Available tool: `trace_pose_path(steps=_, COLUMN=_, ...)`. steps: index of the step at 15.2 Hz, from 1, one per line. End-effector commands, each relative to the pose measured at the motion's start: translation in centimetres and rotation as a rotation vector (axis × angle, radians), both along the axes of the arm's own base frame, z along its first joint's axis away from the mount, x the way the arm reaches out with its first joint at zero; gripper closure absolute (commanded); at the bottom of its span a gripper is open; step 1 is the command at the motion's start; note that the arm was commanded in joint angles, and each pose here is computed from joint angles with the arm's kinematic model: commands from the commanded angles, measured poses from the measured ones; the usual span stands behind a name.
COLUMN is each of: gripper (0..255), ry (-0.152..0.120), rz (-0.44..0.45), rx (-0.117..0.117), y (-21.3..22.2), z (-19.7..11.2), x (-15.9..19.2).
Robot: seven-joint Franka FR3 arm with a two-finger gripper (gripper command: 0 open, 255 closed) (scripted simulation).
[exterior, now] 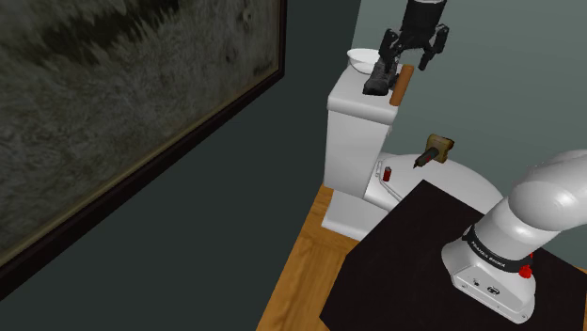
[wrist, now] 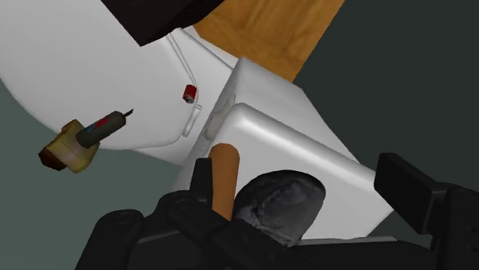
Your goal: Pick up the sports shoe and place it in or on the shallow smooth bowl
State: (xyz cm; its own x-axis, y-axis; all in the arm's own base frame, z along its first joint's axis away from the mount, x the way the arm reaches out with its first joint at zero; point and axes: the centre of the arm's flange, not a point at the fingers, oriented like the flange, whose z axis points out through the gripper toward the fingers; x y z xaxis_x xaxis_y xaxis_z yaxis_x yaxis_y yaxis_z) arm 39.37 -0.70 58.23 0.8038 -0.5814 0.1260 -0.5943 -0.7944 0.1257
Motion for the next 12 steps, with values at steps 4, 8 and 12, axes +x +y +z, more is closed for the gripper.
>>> trace_pose_path(steps=4, gripper=0, ry=-0.058, rz=-0.288, rx=-0.066, y=-1.6, z=-2.0, x=5.7)
trace_pose_path(steps=8, gripper=0, ry=-0.101, rz=-0.512, rx=-0.119, y=-4.4, z=-3.0, x=9.8)
trace_pose_path(steps=12, gripper=0, ry=-0.126, rz=-0.641, rx=-0.15, y=-6.6, z=-4.0, x=11.8)
